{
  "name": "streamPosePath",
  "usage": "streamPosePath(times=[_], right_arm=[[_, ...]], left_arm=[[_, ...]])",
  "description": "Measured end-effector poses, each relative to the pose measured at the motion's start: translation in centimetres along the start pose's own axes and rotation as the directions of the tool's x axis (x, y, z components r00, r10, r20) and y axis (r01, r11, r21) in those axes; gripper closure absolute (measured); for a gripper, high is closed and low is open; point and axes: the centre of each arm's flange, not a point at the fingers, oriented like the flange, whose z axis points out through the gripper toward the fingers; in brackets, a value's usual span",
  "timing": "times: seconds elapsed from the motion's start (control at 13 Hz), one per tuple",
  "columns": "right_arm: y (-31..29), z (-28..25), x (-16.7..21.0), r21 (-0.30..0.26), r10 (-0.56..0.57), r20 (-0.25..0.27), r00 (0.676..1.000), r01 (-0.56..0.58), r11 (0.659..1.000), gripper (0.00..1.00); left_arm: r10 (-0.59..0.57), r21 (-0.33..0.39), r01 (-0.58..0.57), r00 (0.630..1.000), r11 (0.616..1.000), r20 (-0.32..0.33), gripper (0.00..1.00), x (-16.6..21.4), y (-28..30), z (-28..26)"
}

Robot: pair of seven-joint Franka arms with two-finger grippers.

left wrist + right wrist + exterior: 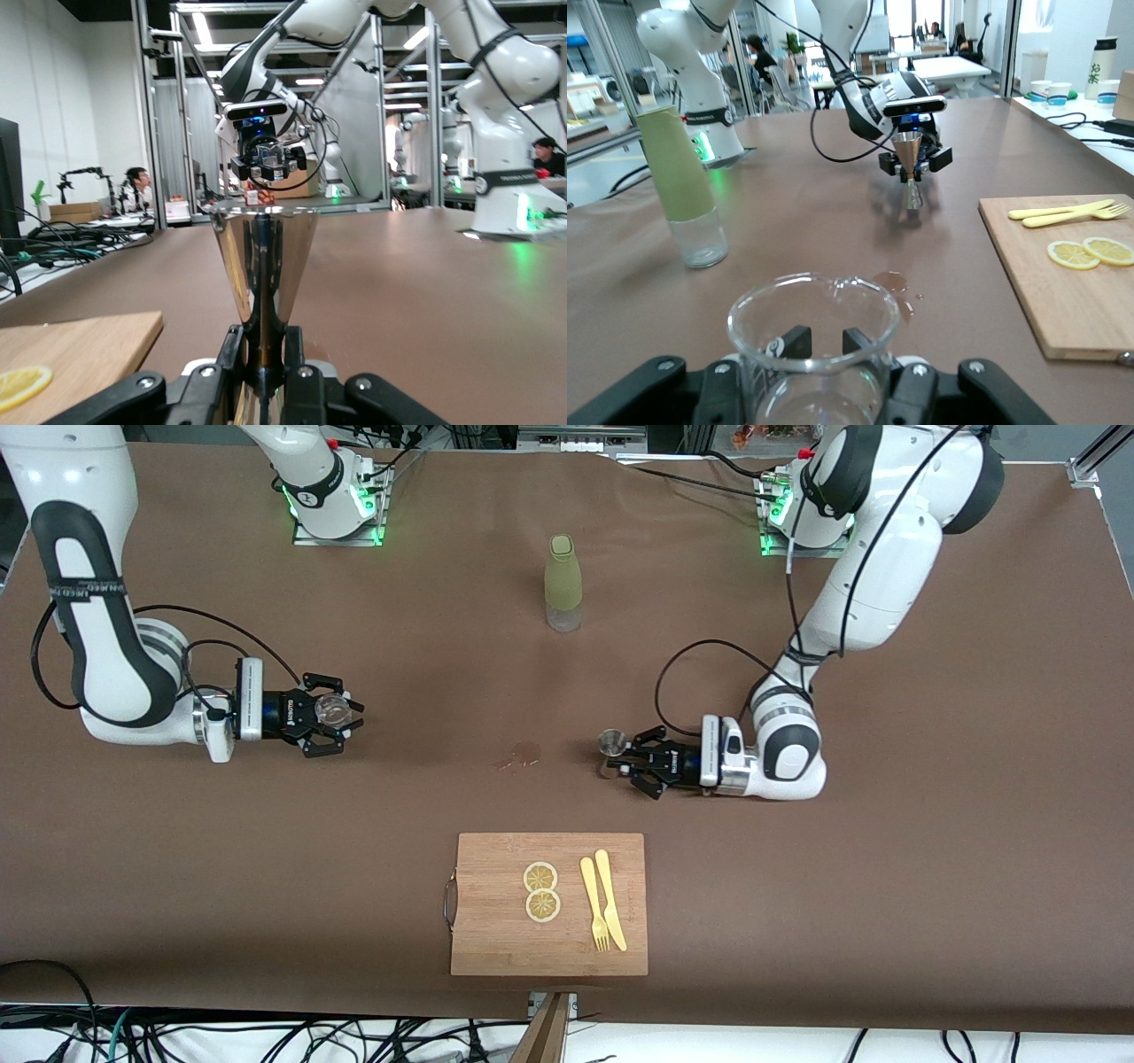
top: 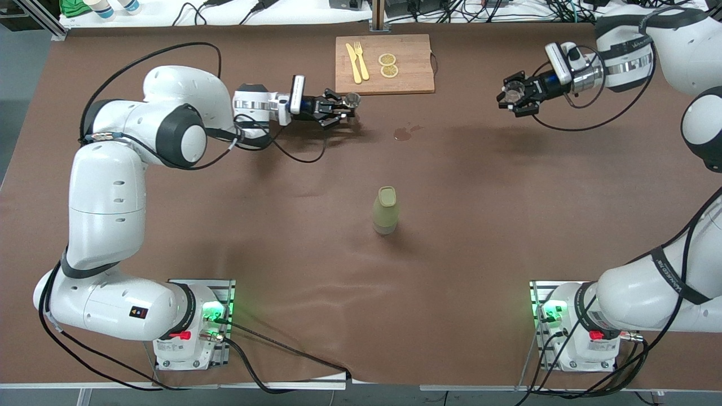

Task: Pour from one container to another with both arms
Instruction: 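Return the glass with the right gripper while the left gripper returns the jigger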

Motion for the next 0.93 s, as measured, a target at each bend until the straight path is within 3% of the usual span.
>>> streamPosePath(times=[0.23, 0.46, 0.69, 0.93], right_arm=[[-1.1, -1.6, -5.1, 0.009, -0.005, -0.092, 0.996, 0.006, 1.000, 0.73], [-1.1, -3.9, -8.7, 0.013, -0.029, -0.150, 0.988, 0.032, 0.999, 0.73], [-1.2, -7.2, -13.1, 0.022, -0.031, -0.145, 0.989, 0.034, 0.999, 0.73], [-2.3, -9.7, -17.6, -0.017, -0.042, -0.159, 0.986, 0.040, 0.999, 0.73]], left_arm=[[0.002, -0.041, -0.001, 1.000, 0.999, 0.023, 0.78, -0.2, 0.2, -4.7], [-0.015, -0.061, 0.016, 1.000, 0.998, 0.017, 0.78, -0.2, 1.2, -10.1], [-0.018, -0.066, 0.019, 0.999, 0.998, 0.029, 0.78, 0.0, 1.6, -14.2], [-0.039, -0.074, 0.041, 0.999, 0.996, 0.036, 0.78, 0.4, 2.9, -18.0]])
